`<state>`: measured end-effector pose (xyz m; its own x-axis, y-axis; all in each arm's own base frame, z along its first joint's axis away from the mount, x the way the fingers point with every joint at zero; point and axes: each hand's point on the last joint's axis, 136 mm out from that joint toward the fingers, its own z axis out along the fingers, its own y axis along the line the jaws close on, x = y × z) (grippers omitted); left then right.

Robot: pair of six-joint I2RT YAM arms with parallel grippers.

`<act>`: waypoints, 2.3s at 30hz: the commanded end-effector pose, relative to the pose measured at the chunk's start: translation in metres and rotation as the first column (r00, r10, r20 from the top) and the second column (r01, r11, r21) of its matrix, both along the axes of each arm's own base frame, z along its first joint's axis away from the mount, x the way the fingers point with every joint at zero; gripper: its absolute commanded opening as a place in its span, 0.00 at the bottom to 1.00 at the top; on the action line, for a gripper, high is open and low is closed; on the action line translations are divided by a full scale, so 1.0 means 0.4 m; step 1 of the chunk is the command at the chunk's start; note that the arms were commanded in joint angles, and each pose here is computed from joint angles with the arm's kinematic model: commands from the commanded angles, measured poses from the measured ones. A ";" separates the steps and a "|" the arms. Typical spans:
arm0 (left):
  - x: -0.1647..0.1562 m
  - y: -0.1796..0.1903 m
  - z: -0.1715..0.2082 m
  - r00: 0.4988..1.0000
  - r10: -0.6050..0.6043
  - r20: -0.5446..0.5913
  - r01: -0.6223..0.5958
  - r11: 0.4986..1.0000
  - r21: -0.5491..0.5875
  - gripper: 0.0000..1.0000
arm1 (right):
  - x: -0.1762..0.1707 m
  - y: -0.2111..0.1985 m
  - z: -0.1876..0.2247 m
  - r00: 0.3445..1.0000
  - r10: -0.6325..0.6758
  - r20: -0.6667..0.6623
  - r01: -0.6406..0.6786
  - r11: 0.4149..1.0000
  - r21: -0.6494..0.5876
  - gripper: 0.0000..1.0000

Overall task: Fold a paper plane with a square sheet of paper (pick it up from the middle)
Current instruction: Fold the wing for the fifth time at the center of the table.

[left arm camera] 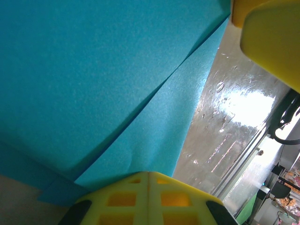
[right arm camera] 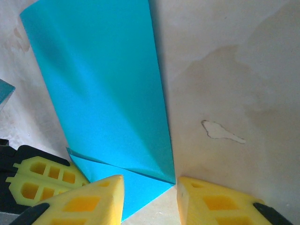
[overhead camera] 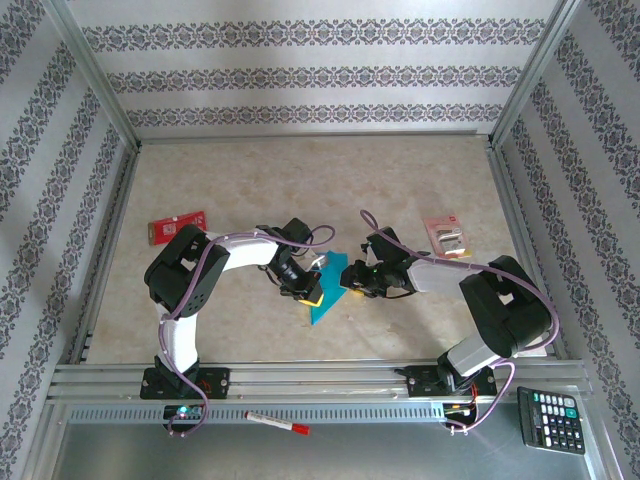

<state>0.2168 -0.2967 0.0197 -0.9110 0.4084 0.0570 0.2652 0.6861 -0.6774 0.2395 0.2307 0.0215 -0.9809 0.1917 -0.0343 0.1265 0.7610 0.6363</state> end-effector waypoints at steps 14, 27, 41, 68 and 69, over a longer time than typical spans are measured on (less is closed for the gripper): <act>-0.007 0.012 0.001 1.000 0.003 -0.009 -0.003 1.000 -0.005 0.06 | 0.040 0.078 0.045 0.998 0.045 0.041 -0.050 0.990 0.134 0.31; -0.007 0.012 0.005 1.000 0.005 -0.006 -0.005 1.000 -0.006 0.07 | 0.046 0.081 0.067 0.995 0.048 0.092 -0.063 0.982 0.179 0.34; -0.008 0.013 0.007 1.000 0.005 -0.002 -0.005 1.000 -0.007 0.07 | 0.075 0.045 0.072 0.981 0.018 0.195 -0.054 0.982 0.181 0.40; 0.037 -0.007 0.138 0.976 0.078 0.205 -0.059 0.993 -0.100 0.40 | 0.035 0.010 0.073 0.979 -0.195 0.052 0.185 0.970 0.156 0.00; 0.035 -0.006 0.151 0.966 0.088 0.242 -0.064 0.992 -0.106 0.43 | 0.031 0.010 0.080 0.972 -0.231 0.037 0.223 0.963 0.154 0.00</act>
